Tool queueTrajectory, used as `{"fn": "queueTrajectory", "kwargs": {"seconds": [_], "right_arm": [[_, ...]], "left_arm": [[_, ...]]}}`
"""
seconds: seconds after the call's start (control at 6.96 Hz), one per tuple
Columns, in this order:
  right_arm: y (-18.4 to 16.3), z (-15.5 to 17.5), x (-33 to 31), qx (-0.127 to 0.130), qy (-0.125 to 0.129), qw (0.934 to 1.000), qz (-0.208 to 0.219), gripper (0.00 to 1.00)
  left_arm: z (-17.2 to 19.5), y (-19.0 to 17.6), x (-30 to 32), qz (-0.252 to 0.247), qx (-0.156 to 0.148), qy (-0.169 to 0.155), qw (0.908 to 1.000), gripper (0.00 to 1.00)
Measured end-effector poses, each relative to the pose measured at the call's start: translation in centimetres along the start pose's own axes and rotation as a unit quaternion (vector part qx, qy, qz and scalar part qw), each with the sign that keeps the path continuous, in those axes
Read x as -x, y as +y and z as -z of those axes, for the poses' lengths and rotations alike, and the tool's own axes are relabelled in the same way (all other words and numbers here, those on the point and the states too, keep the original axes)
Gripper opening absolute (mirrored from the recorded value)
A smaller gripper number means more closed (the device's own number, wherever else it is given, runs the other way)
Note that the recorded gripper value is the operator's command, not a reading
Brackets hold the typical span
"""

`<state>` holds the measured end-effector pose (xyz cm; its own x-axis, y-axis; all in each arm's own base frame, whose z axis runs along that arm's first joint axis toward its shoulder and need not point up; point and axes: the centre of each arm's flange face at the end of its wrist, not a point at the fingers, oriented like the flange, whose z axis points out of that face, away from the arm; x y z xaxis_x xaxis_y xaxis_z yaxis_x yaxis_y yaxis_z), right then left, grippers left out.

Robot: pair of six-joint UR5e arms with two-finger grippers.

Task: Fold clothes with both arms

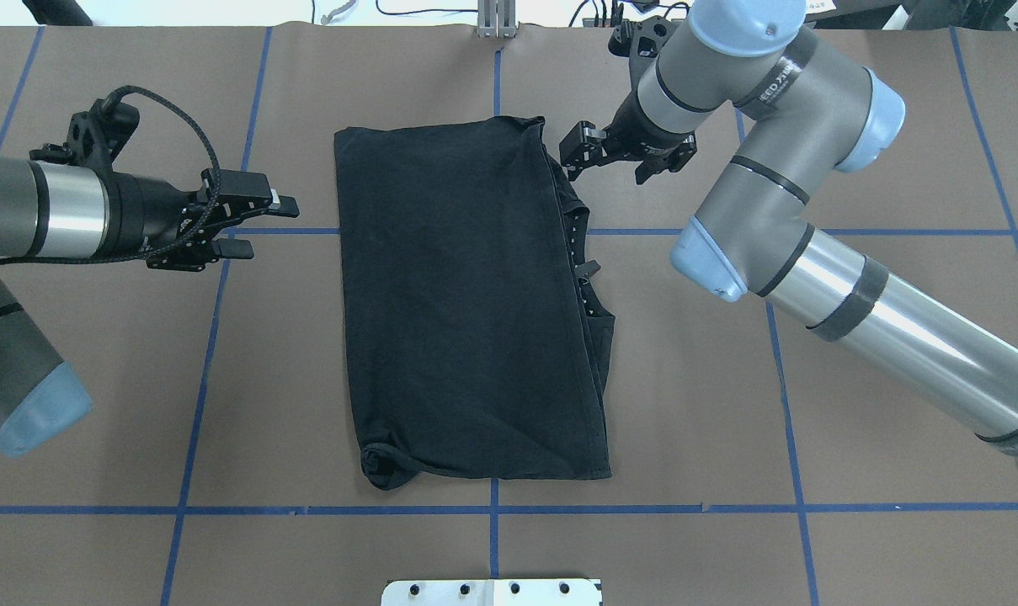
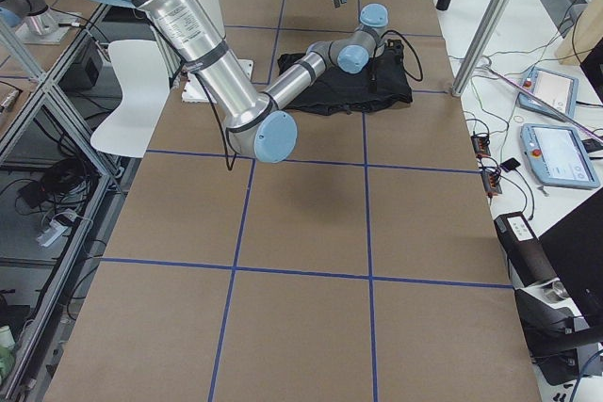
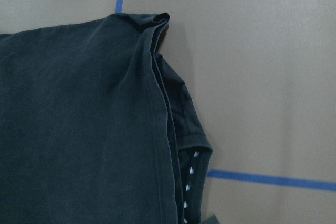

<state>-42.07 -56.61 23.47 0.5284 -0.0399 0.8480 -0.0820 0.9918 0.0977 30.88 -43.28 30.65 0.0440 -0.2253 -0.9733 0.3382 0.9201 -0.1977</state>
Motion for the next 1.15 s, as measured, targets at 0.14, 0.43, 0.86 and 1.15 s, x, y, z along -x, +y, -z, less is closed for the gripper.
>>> {"fn": "queueTrajectory", "kwargs": {"seconds": [0.14,0.43,0.86,1.15], "right_arm": [[2.8,1.0,-0.4,0.009,-0.016,0.9995,-0.024,0.99],[7.8,2.9,-1.0,0.033,-0.040,0.9971,-0.055,1.00],[13.5,3.2,-0.7,0.067,-0.054,0.9912,-0.100,1.00],[15.0,2.6,0.0,0.073,-0.055,0.9905,-0.103,1.00]], "left_arm": [[-0.1,1.4,1.2,0.014,0.006,-0.006,0.9999,1.00],[-1.2,5.2,4.0,0.041,0.012,0.000,0.9991,1.00],[-5.4,14.2,6.3,0.076,0.022,-0.003,0.9968,1.00],[-7.8,17.9,7.3,0.081,0.023,-0.021,0.9962,0.93]]}}
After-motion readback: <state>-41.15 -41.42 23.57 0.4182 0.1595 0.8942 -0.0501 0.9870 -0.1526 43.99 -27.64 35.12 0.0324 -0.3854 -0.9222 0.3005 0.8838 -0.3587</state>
